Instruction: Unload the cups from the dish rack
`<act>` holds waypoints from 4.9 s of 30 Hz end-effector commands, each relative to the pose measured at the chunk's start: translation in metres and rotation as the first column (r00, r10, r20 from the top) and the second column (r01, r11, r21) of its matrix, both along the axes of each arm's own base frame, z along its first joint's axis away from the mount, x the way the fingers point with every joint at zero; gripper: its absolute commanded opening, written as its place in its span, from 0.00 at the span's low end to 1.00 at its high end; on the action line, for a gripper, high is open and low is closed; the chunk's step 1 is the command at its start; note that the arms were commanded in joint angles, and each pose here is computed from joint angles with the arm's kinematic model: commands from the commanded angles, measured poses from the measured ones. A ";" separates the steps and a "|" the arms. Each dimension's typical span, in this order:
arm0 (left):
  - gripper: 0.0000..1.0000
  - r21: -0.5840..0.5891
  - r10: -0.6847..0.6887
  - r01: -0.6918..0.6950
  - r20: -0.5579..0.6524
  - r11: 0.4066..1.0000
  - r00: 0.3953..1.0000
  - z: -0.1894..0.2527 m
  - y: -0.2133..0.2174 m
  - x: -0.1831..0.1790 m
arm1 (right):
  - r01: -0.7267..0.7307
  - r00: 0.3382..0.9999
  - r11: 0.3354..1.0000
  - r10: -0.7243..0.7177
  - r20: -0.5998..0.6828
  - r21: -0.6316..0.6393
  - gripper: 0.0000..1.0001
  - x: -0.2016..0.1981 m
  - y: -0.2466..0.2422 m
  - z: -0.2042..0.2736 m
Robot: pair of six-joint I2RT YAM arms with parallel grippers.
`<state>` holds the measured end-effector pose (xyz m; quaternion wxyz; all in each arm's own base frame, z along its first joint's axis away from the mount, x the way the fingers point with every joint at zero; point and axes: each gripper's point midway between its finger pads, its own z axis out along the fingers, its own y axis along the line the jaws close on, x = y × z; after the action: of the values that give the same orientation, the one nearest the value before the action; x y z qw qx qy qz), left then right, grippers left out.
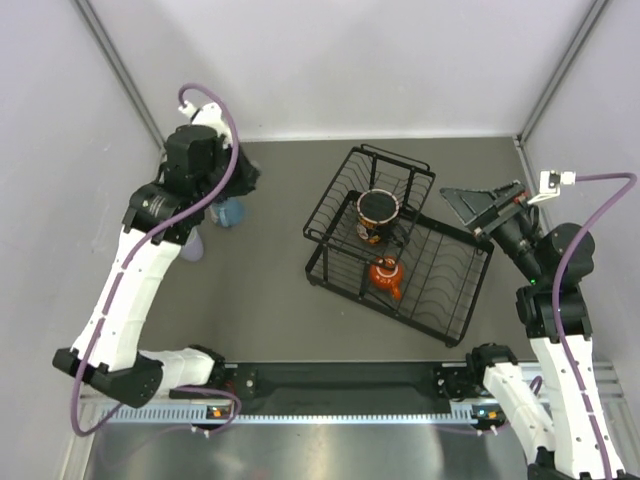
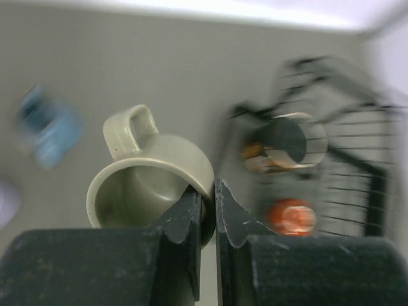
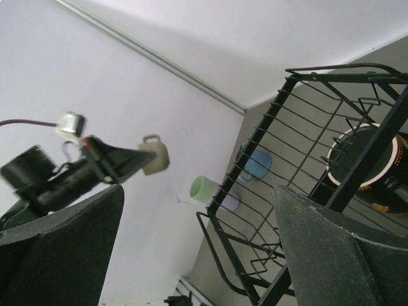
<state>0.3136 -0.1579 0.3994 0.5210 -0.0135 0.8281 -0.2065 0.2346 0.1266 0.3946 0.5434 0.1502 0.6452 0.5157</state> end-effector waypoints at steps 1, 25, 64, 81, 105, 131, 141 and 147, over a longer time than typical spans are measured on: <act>0.00 0.062 0.120 -0.112 -0.145 0.992 0.982 -0.058 0.045 0.003 | 0.008 0.999 0.999 -0.007 0.033 -0.046 1.00 -0.002 -0.001 -0.002; 0.00 0.165 0.445 -0.429 -0.541 0.888 0.714 -0.278 0.112 -0.045 | 0.104 0.989 0.981 -0.119 -0.086 -0.165 1.00 0.011 -0.018 -0.054; 0.56 0.177 0.460 -0.481 -0.680 0.859 0.571 -0.338 0.112 -0.070 | 0.158 0.922 0.907 -0.277 -0.271 -0.391 1.00 0.018 -0.048 -0.163; 0.87 -0.139 0.113 -0.212 -0.512 0.967 0.852 -0.234 0.058 -0.033 | -0.001 0.943 0.908 -0.138 -0.303 -0.418 0.78 0.007 -0.029 -0.242; 0.86 -0.234 -0.056 -0.045 -0.407 0.971 0.912 -0.222 0.036 -0.037 | -0.214 0.960 0.833 0.084 -0.266 -0.510 0.60 -0.029 0.025 -0.277; 0.87 -0.239 -0.073 -0.032 -0.419 0.970 0.905 -0.228 0.034 -0.035 | -0.196 0.974 0.815 0.099 -0.201 -0.545 0.57 -0.023 0.044 -0.295; 0.87 -0.239 -0.075 -0.031 -0.421 0.971 0.904 -0.228 0.034 -0.036 | -0.223 0.966 0.793 0.101 -0.239 -0.567 0.56 -0.024 0.050 -0.310; 0.87 -0.239 -0.075 -0.031 -0.421 0.971 0.904 -0.228 0.034 -0.036 | -0.195 0.967 0.782 0.054 -0.247 -0.592 0.53 -0.020 0.047 -0.312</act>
<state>0.2721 -0.1230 0.1660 0.3013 -0.1252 0.8980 -0.2952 0.2037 0.1711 0.0682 0.4224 -0.0226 0.8551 0.2998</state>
